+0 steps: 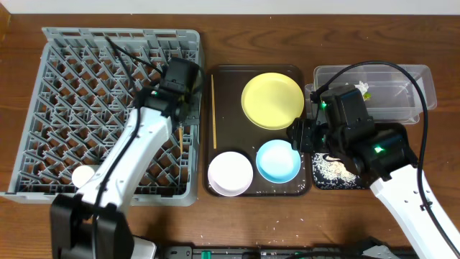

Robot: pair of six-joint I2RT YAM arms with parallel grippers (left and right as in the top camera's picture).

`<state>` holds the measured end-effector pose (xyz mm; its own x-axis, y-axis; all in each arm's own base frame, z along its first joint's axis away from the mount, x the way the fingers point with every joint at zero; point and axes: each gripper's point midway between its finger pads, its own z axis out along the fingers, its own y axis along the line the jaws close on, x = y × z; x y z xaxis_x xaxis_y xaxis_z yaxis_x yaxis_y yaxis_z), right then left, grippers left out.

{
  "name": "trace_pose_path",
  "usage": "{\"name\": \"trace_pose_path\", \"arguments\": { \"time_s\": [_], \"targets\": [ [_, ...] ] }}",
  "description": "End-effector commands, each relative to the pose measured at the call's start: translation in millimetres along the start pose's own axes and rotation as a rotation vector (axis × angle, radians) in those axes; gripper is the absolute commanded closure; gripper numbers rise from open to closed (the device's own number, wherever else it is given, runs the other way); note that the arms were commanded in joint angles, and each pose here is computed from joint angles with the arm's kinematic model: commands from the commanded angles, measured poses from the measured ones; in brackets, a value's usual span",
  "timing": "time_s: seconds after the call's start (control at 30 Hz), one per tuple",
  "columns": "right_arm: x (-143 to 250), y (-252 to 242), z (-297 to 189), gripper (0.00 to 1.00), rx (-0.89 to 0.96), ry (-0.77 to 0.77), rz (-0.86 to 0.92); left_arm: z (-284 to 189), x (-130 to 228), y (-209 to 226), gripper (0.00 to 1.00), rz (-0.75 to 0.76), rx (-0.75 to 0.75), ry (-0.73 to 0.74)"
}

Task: Sort waste into correct bins and load items into the dishwasher
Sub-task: 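Grasp a wooden chopstick with the left gripper and place it in the rack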

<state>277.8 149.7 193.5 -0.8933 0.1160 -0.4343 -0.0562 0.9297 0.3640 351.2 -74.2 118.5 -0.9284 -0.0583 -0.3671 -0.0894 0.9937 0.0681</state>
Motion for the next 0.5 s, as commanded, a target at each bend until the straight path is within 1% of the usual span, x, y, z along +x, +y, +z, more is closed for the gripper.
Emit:
{"name": "trace_pose_path", "arguments": {
  "time_s": [0.0, 0.13, 0.17, 0.2, 0.33, 0.4, 0.43, 0.47],
  "targets": [
    [1.1, -2.6, 1.4, 0.43, 0.006, 0.007, 0.013, 23.4, 14.4, 0.0, 0.92, 0.034, -0.027, 0.076],
    [1.4, -2.7, 1.4, 0.43, 0.006, 0.008, 0.013, 28.2, 18.0, -4.5, 0.91, 0.036, -0.007, 0.099],
    [1.3, -2.7, 1.4, 0.43, 0.006, 0.008, 0.013, 27.5, 16.7, -4.7, 0.83, 0.034, -0.006, 0.095],
    [1.3, -2.7, 1.4, 0.43, 0.006, 0.008, 0.013, 26.3, 15.6, -5.0, 0.78, 0.034, -0.004, 0.091],
    [1.2, -2.7, 1.4, 0.42, 0.006, 0.007, 0.013, 6.4, 6.3, -13.2, 0.77, 0.025, 0.058, 0.065],
    [1.2, -2.8, 1.4, 0.41, 0.006, 0.007, 0.013, -15.9, -3.1, -27.8, 0.77, 0.021, 0.163, 0.026],
    [1.2, -2.8, 1.4, 0.4, 0.006, 0.007, 0.013, -39.1, -10.9, -49.6, 0.77, 0.021, 0.307, -0.016],
    [1.1, -2.7, 1.4, 0.4, 0.006, 0.007, 0.013, -46.1, -12.9, -57.3, 0.77, 0.025, 0.353, -0.031]
  ]
}}
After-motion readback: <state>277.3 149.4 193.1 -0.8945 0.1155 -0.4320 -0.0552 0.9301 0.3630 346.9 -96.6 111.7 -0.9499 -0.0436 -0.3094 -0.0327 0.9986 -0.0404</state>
